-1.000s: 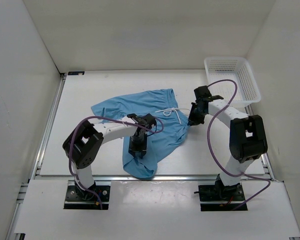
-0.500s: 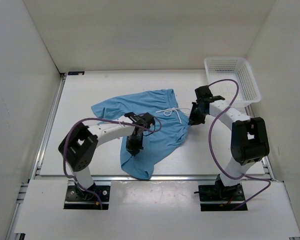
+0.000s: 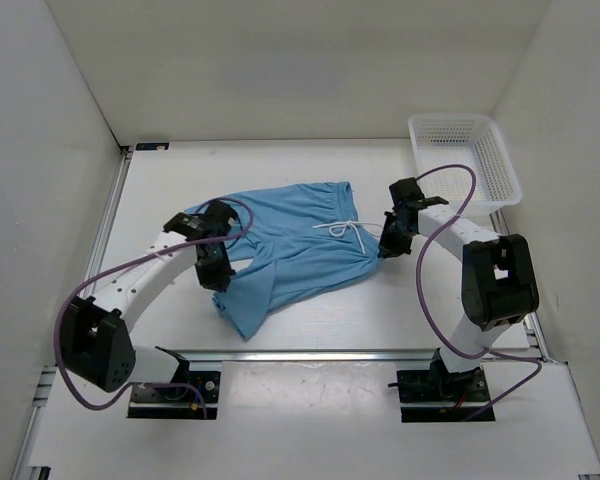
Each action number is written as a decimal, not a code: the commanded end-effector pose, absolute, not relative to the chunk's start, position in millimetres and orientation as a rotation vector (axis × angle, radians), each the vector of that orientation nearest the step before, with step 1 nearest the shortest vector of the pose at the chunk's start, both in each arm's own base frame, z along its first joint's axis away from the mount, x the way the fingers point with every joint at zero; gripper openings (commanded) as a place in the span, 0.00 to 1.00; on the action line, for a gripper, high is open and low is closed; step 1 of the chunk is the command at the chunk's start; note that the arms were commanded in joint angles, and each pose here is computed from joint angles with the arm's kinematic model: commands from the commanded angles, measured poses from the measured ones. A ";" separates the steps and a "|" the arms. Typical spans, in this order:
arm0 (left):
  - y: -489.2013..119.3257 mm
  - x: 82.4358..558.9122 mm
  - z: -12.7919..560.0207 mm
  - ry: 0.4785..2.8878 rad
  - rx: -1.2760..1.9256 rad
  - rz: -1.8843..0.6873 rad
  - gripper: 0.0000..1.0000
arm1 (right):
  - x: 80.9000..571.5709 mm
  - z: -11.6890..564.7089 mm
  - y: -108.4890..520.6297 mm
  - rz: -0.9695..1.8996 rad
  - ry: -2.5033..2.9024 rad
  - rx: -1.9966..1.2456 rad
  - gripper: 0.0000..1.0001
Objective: Fold and stack the shorts
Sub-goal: Fold the shorts
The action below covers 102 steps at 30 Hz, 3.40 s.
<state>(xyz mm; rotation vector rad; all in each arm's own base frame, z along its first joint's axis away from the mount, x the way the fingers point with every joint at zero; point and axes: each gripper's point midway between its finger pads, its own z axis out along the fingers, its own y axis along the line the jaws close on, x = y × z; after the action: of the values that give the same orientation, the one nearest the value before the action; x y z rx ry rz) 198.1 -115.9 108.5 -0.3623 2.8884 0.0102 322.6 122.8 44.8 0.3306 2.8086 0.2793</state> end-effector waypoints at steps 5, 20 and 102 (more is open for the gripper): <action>-79.5 276.0 112.4 2.794 -0.591 -0.146 0.47 | 331.5 53.9 115.5 0.243 2.743 0.310 0.00; -112.5 237.5 105.3 2.816 -0.673 -0.347 0.54 | 328.5 54.1 121.9 0.300 2.744 0.298 0.00; -54.0 309.4 38.5 2.787 -0.880 -0.078 0.35 | 318.6 43.8 120.8 0.294 2.788 0.289 0.00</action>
<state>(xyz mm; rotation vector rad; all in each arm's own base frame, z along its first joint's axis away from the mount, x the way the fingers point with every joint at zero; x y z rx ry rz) 290.6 -56.1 28.1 -0.8911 2.8485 -0.0668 321.9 122.0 38.8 0.3005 2.7958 0.2856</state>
